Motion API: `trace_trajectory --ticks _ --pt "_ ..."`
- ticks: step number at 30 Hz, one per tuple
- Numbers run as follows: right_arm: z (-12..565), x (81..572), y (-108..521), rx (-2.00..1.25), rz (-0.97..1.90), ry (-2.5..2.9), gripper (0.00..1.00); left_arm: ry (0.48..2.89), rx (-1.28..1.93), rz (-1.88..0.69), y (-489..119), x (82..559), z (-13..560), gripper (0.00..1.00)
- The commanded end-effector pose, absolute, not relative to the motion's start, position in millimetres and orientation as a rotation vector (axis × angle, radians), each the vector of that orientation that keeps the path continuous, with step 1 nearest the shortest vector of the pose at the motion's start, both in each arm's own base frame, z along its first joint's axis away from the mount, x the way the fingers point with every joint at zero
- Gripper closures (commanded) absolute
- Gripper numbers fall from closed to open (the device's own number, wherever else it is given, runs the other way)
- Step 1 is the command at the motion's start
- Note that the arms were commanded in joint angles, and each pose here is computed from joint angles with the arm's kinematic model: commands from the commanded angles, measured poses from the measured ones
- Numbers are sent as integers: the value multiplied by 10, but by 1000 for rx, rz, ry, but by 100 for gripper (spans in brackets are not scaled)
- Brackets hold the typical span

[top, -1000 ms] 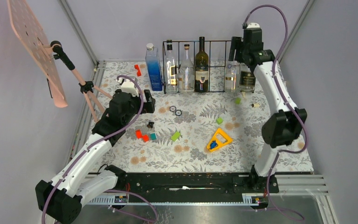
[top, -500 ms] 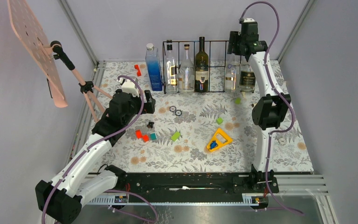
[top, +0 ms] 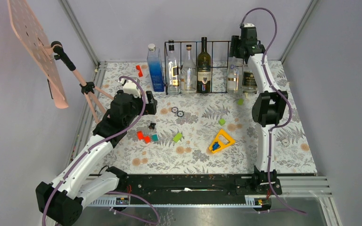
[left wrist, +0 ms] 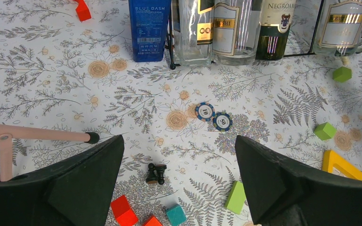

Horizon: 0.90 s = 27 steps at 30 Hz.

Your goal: Take the wine bottle off the wine rack

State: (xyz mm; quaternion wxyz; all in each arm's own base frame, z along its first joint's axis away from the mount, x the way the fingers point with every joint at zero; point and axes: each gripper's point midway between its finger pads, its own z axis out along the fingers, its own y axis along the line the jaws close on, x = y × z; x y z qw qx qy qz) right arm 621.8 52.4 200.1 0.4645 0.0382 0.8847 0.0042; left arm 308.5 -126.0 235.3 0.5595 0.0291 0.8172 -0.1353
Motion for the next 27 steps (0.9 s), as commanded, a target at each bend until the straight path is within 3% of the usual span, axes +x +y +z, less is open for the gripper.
trace_trajectory --ticks 1,21,24,27 --pt "2370 6462 358 174 5 2024 35 1881 95 -344 -1317 3115 2486 3" --pt "2293 6830 510 162 129 1918 40 1903 111 -345 -1349 3137 2419 3" --pt "2289 6855 516 158 131 1909 45 1906 112 -343 -1350 3146 2411 3" --pt "2285 6863 540 145 143 1908 58 1908 116 -344 -1359 3152 2410 3"
